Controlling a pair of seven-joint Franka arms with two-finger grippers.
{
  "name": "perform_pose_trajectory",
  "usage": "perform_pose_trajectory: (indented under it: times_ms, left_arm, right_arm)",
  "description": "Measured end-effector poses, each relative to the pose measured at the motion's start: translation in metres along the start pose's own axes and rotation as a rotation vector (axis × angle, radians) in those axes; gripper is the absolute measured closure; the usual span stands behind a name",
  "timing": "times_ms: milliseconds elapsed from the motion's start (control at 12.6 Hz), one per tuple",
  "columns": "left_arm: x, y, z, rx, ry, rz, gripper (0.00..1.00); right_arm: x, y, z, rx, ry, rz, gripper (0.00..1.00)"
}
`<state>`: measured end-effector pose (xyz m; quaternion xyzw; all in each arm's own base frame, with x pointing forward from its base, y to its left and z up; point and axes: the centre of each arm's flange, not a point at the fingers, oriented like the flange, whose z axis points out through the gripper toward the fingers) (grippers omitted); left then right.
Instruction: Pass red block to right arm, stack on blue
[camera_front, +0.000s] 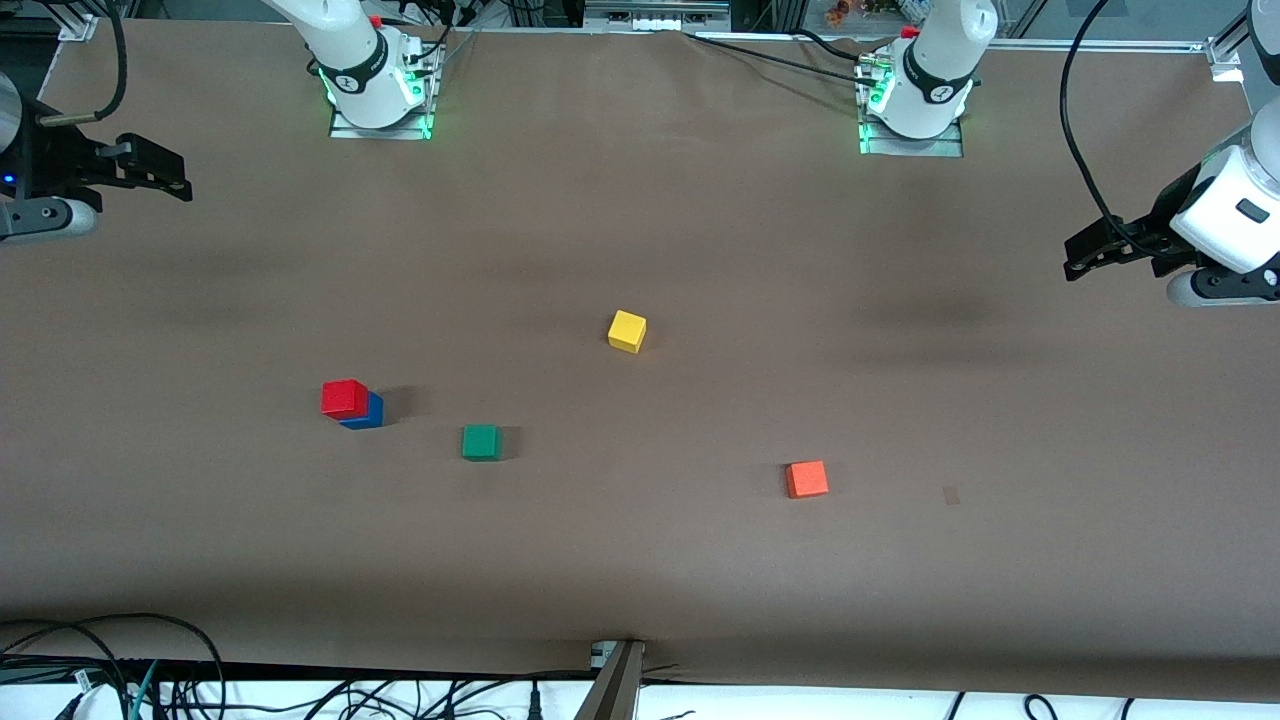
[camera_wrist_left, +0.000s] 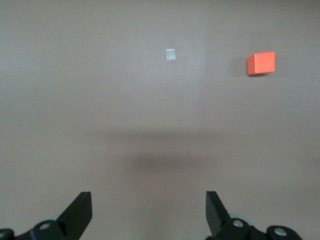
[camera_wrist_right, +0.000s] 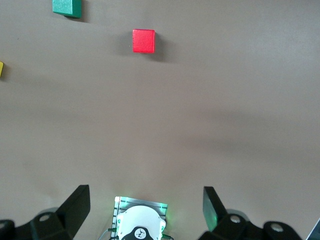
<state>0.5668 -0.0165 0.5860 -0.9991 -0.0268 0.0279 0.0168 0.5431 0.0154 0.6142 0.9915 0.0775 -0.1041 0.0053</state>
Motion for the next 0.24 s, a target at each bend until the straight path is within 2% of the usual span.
perform_pose_trajectory:
  times_ms: [238]
  left_arm:
    - [-0.0001,0.0,0.0001,0.0,-0.001,0.0,0.0]
  right_arm:
    - [0.0053,-0.0003,0.0036,-0.001,-0.007,0.0,0.0]
